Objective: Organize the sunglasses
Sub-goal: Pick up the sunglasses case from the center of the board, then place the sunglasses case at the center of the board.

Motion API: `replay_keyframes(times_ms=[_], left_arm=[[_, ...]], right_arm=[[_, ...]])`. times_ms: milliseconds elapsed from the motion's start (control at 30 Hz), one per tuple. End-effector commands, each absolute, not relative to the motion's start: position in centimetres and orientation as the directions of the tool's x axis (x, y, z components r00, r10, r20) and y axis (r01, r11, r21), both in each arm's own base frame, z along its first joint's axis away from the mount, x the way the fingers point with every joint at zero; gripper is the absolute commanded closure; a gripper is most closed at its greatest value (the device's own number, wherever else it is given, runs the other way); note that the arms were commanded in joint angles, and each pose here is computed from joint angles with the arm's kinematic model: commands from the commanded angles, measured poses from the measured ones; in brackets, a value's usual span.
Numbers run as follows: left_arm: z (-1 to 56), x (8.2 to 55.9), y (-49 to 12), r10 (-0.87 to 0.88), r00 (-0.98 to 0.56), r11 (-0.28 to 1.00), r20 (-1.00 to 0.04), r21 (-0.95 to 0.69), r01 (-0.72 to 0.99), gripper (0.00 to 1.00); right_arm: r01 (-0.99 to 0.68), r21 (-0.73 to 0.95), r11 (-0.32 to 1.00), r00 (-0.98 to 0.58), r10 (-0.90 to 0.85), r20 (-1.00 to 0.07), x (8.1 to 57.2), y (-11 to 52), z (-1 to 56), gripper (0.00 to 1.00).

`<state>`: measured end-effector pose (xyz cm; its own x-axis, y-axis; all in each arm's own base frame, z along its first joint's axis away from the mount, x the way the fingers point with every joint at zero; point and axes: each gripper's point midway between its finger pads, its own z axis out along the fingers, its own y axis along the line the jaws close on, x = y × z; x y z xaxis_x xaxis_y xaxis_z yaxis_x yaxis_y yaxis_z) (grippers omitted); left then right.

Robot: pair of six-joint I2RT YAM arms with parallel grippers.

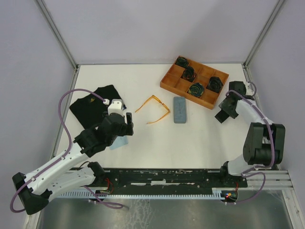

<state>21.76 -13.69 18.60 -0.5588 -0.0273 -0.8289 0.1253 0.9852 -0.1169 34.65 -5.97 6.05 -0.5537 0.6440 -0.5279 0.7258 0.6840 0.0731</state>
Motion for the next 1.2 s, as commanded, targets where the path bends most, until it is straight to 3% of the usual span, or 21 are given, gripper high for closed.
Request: replay_keyframes(times_ms=[0,200,333,467,567,800,1000,1167], left_arm=[[19.8,22.3,-13.7,-0.022,-0.525,0.983,-0.851,-0.115,0.145,0.20],[19.9,22.3,-13.6,-0.027,-0.523,0.983,-0.852,-0.118,0.141,0.20],[20.1,22.4,-13.5,-0.035,-0.518,0.983,-0.855,-0.123,0.137,0.20],[20.2,22.4,-13.2,-0.046,-0.511,0.984,-0.859,-0.128,0.127,0.20],[20.2,22.5,-13.2,-0.047,-0.512,0.984,-0.858,-0.128,0.124,0.20],[19.7,22.5,-13.3,-0.036,-0.526,0.985,-0.850,-0.120,0.125,0.21],[19.6,22.6,-13.4,-0.033,-0.529,0.985,-0.848,-0.117,0.126,0.21],[19.5,22.6,-13.4,-0.031,-0.533,0.985,-0.846,-0.116,0.127,0.21]], right_arm=[[0.643,0.221,0.733,-0.494,0.618,-0.611,35.5,-4.9,11.0,0.67],[0.431,0.365,0.825,-0.542,0.560,-0.626,34.4,-0.3,15.2,0.76],[0.142,0.359,0.923,-0.674,0.356,-0.648,32.5,7.1,16.4,0.76],[-0.079,0.352,0.933,-0.720,0.190,-0.667,28.8,14.3,16.1,0.76],[-0.147,0.331,0.932,-0.748,0.114,-0.654,26.2,17.8,14.9,0.76],[-0.243,0.247,0.938,-0.774,-0.034,-0.633,22.3,23.4,11.3,0.76],[-0.138,0.045,0.989,-0.791,-0.083,-0.607,21.5,24.6,7.9,0.73],[-0.135,-0.046,0.990,-0.795,-0.136,-0.591,20.7,27.3,6.0,0.62]])
